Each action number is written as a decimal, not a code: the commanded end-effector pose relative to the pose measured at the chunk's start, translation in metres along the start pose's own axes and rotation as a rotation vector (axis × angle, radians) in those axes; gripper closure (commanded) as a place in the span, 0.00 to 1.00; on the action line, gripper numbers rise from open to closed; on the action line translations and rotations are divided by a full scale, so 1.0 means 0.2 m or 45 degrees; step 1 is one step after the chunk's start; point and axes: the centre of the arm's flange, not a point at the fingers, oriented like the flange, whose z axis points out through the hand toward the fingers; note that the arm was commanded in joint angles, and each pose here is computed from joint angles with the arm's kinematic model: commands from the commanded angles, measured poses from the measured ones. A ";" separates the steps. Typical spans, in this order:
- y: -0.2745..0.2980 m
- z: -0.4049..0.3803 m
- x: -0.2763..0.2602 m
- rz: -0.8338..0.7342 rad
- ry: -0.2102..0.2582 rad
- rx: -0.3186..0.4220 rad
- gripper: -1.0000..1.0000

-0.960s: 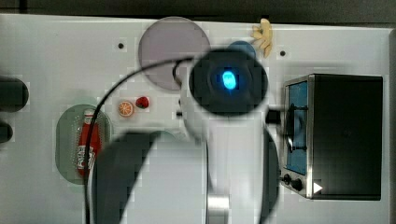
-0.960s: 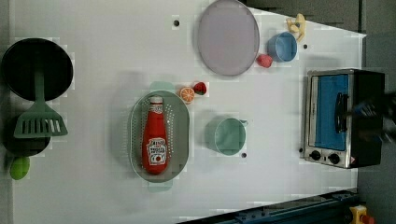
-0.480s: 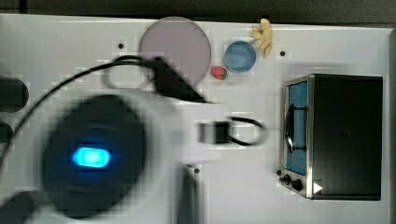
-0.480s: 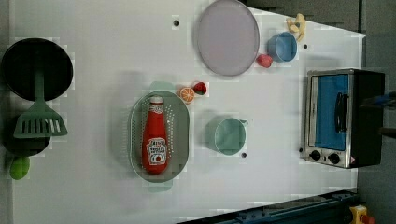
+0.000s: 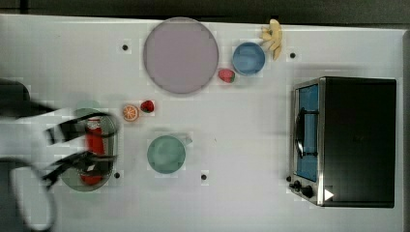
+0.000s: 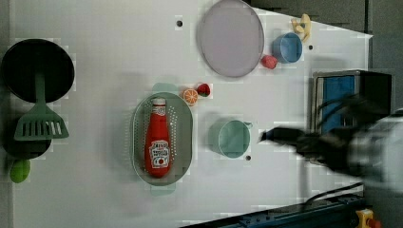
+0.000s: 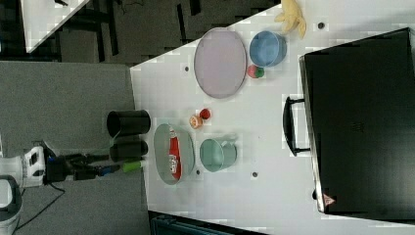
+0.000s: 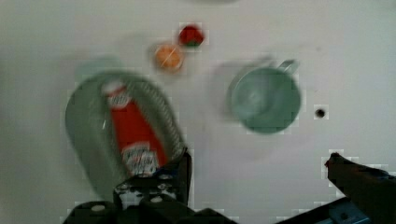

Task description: Pick ketchup from strainer and place it on the table

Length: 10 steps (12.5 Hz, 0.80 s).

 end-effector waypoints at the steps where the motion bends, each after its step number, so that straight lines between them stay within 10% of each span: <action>1: -0.16 0.07 -0.14 -0.030 -0.007 0.014 0.00; 10: -0.39 0.91 -0.38 -0.254 0.019 0.171 0.00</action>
